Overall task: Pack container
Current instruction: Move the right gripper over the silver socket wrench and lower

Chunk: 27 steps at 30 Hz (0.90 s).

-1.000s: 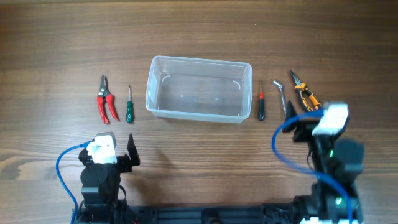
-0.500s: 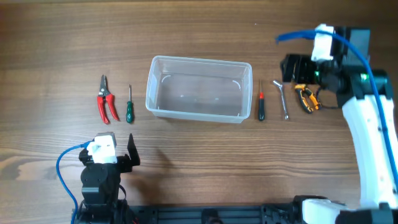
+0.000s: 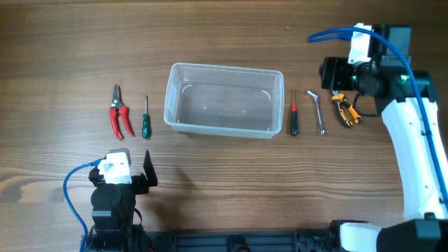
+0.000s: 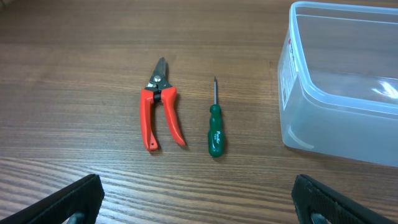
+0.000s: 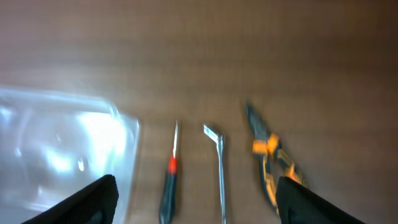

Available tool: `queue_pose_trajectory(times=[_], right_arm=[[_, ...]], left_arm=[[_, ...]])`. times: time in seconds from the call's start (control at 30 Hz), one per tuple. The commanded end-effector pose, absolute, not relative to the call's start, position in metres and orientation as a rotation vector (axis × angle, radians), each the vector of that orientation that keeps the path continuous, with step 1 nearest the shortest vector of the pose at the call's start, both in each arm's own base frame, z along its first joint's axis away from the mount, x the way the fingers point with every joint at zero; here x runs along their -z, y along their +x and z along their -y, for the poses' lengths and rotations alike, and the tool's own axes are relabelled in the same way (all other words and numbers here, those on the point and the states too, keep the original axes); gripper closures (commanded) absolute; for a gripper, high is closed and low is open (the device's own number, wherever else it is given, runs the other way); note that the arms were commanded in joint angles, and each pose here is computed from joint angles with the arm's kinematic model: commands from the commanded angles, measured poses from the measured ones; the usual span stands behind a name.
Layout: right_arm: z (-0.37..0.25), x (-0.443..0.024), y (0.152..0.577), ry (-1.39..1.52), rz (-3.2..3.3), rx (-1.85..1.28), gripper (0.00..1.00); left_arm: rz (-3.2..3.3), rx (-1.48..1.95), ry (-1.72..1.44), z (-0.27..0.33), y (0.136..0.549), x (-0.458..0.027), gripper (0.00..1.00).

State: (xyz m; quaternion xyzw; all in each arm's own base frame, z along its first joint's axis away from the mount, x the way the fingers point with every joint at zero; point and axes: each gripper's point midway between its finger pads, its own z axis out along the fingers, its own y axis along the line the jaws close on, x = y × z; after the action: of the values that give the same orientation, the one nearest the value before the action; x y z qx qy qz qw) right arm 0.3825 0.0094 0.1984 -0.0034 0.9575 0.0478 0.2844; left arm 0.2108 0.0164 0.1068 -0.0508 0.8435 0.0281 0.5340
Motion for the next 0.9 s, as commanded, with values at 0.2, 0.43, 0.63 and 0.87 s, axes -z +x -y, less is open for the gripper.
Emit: queue_pose_trajectory(times=[0.2, 0.43, 0.63, 0.87], right_arm=[[0.004, -0.127, 0.361, -0.145, -2.871, -0.004, 0.15], [0.005, -0.085, 0.352, -0.203, -3.019, -0.007, 0.18], [0.004, -0.082, 0.362, -0.165, -2.994, -0.012, 0.30], [0.004, -0.082, 0.366, -0.167, -2.977, -0.011, 0.29]], left_arm=[[-2.008, -0.088, -0.113, -0.019, 0.211, -0.106, 0.00], [-2.007, -0.088, -0.113, -0.019, 0.211, -0.106, 0.00], [-2.007, -0.088, -0.113, -0.019, 0.211, -0.106, 0.00], [-2.007, -0.088, -0.113, -0.019, 0.211, -0.106, 0.00]])
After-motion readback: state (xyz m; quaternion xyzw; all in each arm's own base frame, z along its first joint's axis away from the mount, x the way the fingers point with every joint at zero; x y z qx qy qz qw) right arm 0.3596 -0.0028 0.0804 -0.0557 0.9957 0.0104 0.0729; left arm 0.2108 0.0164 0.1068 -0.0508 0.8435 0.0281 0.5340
